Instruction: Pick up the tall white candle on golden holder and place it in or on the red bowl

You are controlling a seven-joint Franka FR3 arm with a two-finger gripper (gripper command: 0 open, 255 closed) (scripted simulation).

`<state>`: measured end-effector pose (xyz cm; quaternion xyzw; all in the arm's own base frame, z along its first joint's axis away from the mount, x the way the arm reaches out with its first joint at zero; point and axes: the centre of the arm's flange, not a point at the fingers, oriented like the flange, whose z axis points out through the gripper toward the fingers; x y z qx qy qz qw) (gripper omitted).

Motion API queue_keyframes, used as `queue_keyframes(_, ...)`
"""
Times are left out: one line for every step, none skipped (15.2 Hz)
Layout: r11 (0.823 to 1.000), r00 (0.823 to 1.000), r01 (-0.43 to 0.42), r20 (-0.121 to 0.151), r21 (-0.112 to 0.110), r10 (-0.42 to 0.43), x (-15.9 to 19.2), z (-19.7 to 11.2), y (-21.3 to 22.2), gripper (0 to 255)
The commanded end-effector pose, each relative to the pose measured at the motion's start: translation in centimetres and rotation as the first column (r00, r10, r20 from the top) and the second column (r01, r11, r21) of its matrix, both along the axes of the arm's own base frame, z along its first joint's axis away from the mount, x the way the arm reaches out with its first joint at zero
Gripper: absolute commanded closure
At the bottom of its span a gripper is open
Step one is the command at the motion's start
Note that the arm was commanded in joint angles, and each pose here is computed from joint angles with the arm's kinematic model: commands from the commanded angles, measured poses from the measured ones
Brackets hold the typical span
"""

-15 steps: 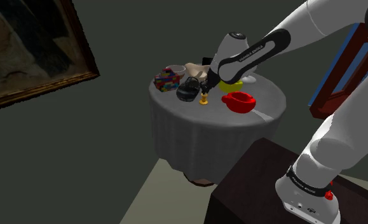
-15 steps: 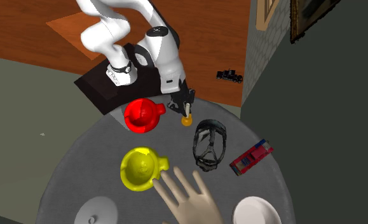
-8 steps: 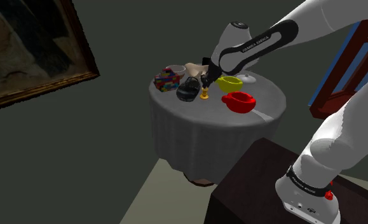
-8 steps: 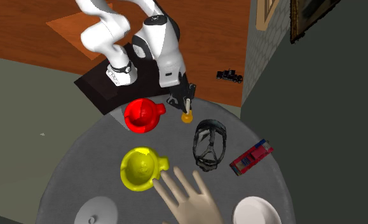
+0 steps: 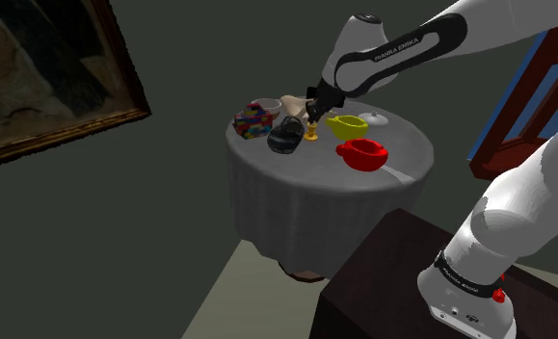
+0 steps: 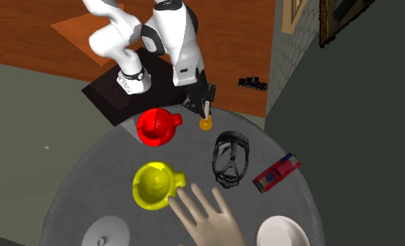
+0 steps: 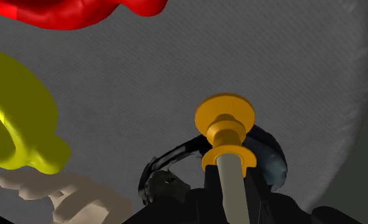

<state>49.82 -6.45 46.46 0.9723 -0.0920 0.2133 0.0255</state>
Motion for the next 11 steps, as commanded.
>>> queue_keyframes(1.0,1.0,0.0,0.0,0.0,0.0,0.1,1.2,0.0,255)
queue_keyframes(1.0,1.0,0.0,0.0,0.0,0.0,0.1,1.7,0.0,255)
queue_keyframes(1.0,1.0,0.0,0.0,0.0,0.0,0.1,2.3,0.0,255)
queue_keyframes(1.0,1.0,0.0,0.0,0.0,0.0,0.1,2.8,0.0,255)
queue_keyframes(1.0,1.0,0.0,0.0,0.0,0.0,0.1,3.3,0.0,255)
queue_keyframes(1.0,1.0,0.0,0.0,0.0,0.0,0.1,3.8,0.0,255)
queue_keyframes(1.0,1.0,0.0,0.0,0.0,0.0,0.1,4.4,0.0,255)
queue_keyframes(1.0,1.0,0.0,0.0,0.0,0.0,0.1,4.9,0.0,255)
queue_keyframes(1.0,1.0,0.0,0.0,0.0,0.0,0.1,5.4,0.0,255)
queue_keyframes(1.0,1.0,0.0,0.0,0.0,0.0,0.1,6.0,0.0,255)
queue_keyframes(1.0,1.0,0.0,0.0,0.0,0.0,0.1,6.5,0.0,255)
